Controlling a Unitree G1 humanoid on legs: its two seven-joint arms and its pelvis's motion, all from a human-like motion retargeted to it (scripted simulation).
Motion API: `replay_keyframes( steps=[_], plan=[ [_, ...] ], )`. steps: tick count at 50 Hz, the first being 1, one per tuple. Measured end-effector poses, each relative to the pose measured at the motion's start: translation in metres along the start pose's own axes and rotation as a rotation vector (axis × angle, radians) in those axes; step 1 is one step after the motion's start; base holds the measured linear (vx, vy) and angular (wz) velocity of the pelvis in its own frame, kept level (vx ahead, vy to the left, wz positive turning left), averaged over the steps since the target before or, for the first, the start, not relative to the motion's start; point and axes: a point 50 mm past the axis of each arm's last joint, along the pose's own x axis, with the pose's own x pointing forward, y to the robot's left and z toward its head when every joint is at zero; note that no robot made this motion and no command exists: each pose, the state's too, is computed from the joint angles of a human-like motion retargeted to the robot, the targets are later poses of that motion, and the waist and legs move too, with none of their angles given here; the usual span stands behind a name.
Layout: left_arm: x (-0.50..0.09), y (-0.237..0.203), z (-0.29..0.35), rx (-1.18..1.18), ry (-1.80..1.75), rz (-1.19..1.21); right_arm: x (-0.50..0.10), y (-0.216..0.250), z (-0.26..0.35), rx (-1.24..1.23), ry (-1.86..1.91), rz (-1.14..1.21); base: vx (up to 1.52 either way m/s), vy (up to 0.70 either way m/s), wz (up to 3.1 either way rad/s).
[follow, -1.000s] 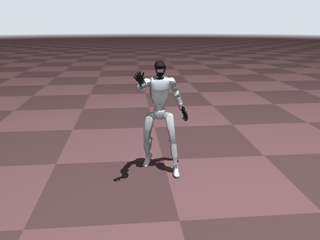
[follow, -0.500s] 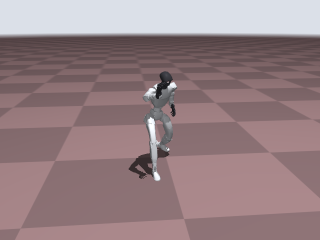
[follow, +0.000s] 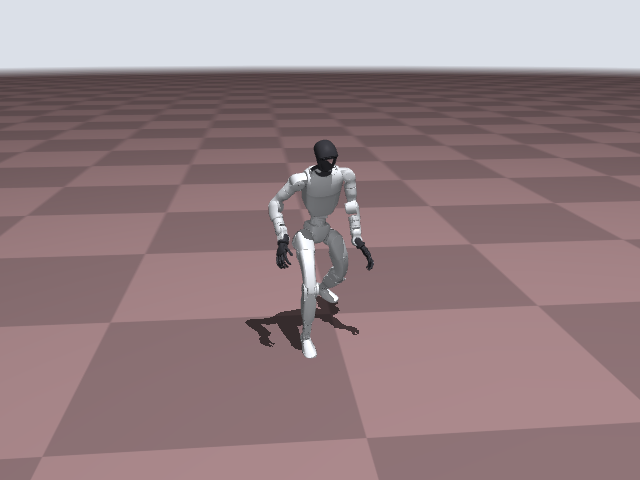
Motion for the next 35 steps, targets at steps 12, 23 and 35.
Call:
replay_keyframes(
  steps=[12, 23, 35],
  plan=[
    [-0.232, 0.084, 0.441, -0.342, -1.468, -0.137, -0.413, 0.009, -0.195, 0.229, 1.758, 0.323, 0.19, -0.14, -0.68],
    [-0.495, 0.266, 0.446, -0.469, -2.199, 0.151, -0.357, -0.031, -0.222, -0.084, 1.798, 0.425, 0.08, 0.05, -2.71],
    [-0.334, 0.211, 0.456, -0.274, -1.836, 0.135, -0.087, 0.097, -0.134, 0.015, 1.083, 0.274, -0.06, -0.05, 0.32]
  ],
)
